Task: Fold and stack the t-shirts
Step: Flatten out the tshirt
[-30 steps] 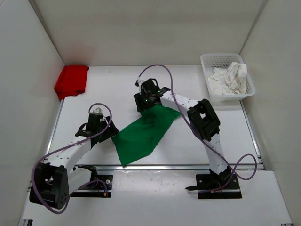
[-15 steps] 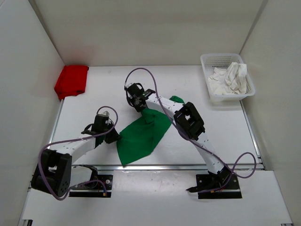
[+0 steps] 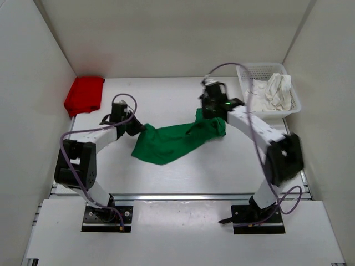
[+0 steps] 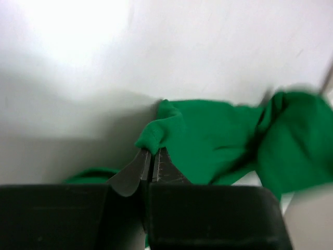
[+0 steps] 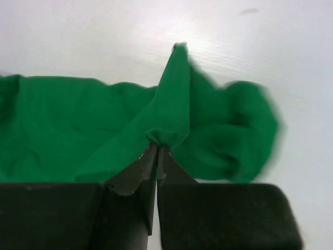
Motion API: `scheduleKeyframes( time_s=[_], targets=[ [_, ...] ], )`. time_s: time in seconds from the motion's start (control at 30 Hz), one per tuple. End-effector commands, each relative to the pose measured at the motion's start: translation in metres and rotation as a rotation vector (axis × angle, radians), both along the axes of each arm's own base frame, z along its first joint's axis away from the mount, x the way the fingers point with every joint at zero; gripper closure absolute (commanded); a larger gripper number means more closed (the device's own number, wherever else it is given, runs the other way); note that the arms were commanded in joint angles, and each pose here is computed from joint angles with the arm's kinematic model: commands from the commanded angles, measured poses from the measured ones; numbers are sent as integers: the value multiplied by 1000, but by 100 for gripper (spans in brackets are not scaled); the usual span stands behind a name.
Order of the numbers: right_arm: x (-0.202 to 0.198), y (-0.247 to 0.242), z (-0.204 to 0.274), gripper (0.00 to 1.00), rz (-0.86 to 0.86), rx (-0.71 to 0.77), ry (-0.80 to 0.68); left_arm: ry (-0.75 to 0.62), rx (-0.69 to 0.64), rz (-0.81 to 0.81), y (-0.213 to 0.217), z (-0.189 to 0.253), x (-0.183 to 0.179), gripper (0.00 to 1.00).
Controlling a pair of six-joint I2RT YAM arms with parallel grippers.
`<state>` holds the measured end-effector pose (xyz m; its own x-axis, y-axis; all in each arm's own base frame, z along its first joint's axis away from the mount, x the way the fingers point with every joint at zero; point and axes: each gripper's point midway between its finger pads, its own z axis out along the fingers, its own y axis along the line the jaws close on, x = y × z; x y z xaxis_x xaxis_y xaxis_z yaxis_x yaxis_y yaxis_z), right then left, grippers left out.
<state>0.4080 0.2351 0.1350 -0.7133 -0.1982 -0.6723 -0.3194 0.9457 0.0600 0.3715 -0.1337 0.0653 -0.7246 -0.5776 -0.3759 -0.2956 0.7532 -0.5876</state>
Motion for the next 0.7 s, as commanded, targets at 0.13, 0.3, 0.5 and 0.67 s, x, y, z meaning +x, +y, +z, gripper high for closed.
scheduleKeyframes(
  time_s=[0.13,0.3,0.5,0.67],
  targets=[
    [-76,-70,65,100,-163,433,-139,-139,0,143,45,60,96,94],
    [-142,-68,13,100,-166,465,-3,-85,1,117,51,41,83,56],
    [-168,-98,-26,100,-280,512,32,-50,120,245,103,20,14,48],
    [-167,-108,-28,99,-284,538,24,-3,128,317,121,-8,-25,54]
  ],
)
